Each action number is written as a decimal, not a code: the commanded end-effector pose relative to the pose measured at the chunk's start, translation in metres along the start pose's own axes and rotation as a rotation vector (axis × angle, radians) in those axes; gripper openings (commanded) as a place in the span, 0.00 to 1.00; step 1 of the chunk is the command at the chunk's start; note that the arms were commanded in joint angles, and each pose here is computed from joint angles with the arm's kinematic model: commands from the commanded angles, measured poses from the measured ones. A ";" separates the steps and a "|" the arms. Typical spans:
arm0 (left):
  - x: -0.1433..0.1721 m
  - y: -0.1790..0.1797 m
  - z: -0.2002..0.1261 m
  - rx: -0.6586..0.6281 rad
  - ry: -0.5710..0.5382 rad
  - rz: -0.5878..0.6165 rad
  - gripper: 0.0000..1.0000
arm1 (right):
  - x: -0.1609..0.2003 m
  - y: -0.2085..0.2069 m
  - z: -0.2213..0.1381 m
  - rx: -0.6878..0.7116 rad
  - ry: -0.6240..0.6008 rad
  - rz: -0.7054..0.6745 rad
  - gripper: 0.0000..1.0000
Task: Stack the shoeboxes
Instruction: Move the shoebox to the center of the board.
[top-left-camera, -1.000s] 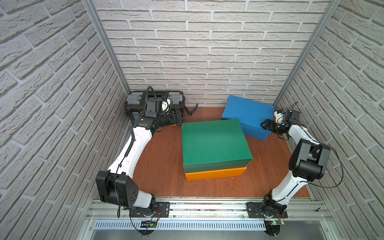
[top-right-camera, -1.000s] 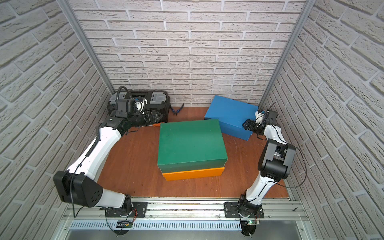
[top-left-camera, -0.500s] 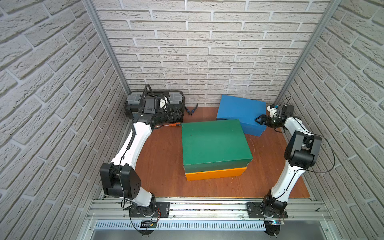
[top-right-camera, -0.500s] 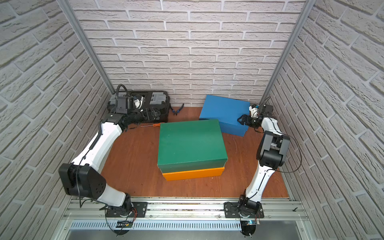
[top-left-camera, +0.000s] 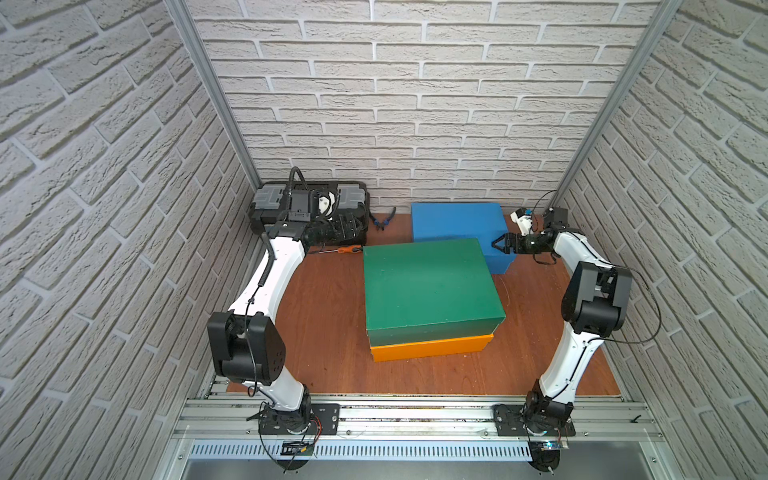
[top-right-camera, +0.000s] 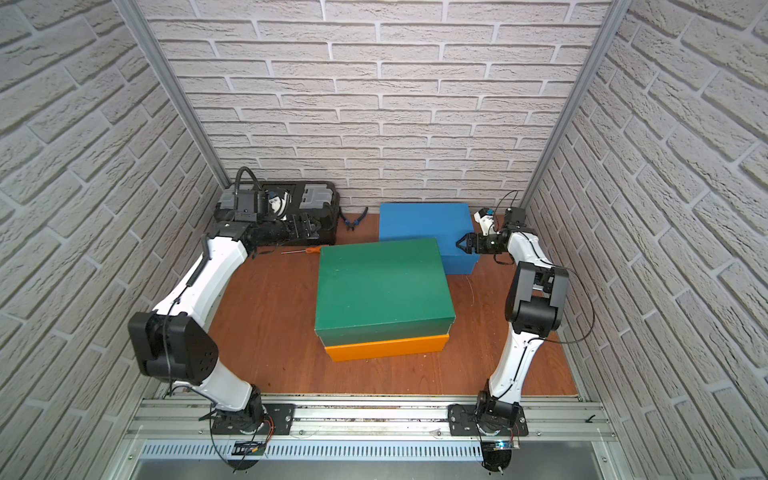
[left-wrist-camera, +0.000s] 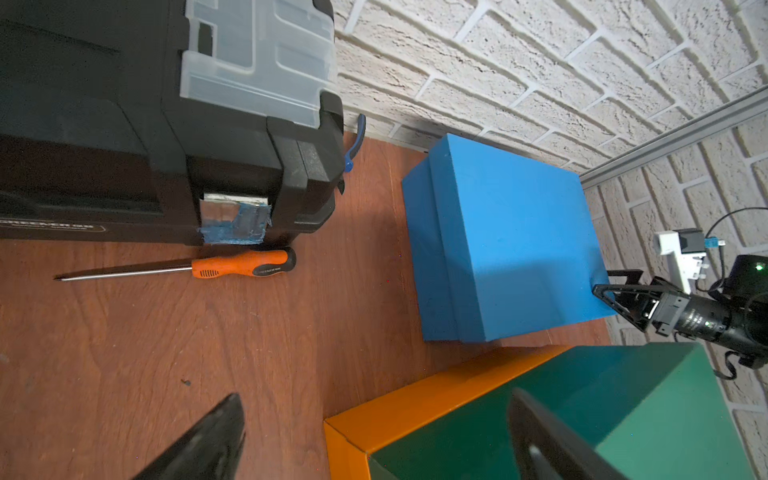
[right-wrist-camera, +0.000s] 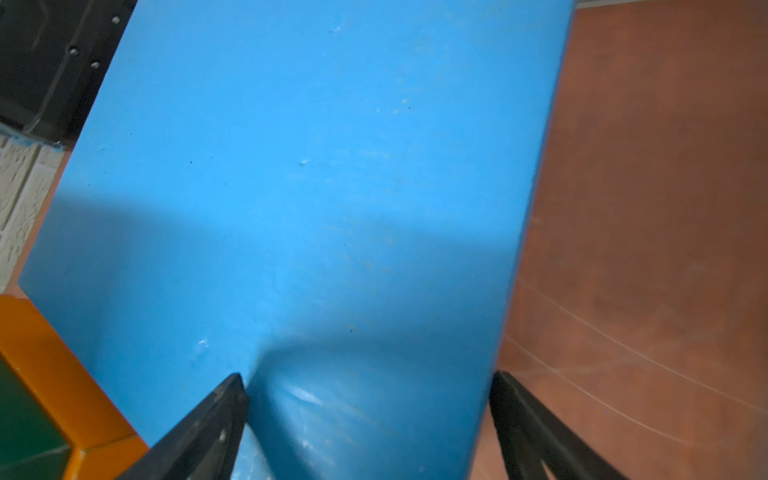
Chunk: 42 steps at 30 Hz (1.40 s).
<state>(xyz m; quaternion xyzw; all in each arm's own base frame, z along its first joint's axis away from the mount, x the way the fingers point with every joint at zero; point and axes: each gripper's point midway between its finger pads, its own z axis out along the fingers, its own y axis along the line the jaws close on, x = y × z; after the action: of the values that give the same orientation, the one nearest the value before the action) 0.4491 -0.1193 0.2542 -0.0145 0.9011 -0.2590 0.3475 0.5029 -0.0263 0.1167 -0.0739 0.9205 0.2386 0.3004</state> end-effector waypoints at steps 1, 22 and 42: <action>-0.013 -0.001 0.017 0.042 -0.010 0.009 0.98 | 0.032 0.029 0.033 -0.064 0.148 0.047 0.92; -0.020 0.014 0.106 0.052 -0.088 -0.126 0.98 | 0.035 0.099 0.073 -0.260 0.203 0.146 0.94; -0.016 0.012 0.140 0.205 -0.107 -0.298 0.98 | 0.023 0.124 0.076 -0.261 0.164 0.240 0.96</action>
<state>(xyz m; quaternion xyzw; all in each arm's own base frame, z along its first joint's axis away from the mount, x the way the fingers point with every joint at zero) 0.5403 -0.1604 0.1576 -0.1257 0.8593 -0.3626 0.3382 0.5011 0.0925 0.1033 -0.0227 0.9059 0.3691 0.2063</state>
